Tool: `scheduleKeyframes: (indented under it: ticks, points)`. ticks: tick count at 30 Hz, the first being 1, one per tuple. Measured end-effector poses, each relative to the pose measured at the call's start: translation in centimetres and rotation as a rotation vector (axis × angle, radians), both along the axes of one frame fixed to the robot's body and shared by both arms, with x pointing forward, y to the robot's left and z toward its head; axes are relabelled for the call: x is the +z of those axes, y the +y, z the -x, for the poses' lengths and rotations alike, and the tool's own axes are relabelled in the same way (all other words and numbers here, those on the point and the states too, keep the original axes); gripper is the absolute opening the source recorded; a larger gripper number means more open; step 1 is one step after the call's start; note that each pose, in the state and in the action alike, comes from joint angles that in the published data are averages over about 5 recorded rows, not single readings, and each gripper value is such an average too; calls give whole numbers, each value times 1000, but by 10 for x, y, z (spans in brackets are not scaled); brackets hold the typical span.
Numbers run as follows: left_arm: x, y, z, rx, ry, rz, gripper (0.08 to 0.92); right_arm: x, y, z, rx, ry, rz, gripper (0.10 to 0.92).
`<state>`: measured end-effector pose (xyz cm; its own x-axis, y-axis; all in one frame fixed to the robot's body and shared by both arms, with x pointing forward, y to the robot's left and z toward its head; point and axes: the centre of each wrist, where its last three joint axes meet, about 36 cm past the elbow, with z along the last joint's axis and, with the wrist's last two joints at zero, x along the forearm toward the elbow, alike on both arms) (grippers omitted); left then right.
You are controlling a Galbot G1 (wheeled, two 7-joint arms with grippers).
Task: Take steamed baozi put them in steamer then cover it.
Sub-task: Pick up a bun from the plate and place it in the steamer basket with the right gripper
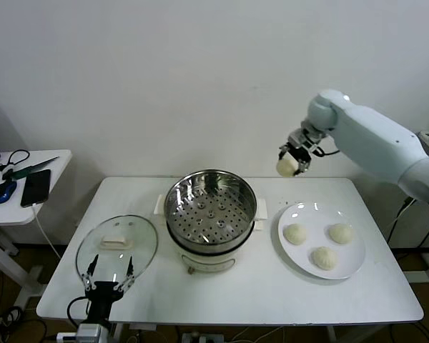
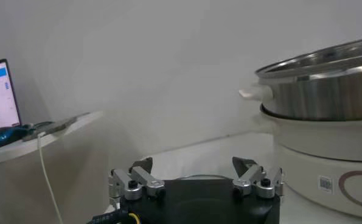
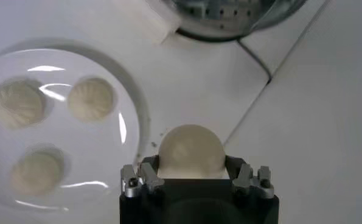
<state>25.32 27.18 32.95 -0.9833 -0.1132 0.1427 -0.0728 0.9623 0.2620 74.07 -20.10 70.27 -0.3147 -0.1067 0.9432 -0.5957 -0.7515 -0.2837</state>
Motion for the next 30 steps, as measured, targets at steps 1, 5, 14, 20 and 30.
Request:
scheduleKeyframes:
  ticks: [1,5,14,20,30]
  points:
    - [0,0,0,0,1,0,823,3,13,3,42,-6,13,712]
    - [0,0,3,-1,5,-1,823,11,63,15,198,-30,63,712]
    - [-1,1,8,-6,16,-5,823,-11,148,37,473,-73,172,715]
    - [-1,0,10,-8,22,-2,823,-40,183,46,575,-82,230,718]
    - [-1,5,13,-2,27,-3,823,-93,208,47,630,-57,273,723]
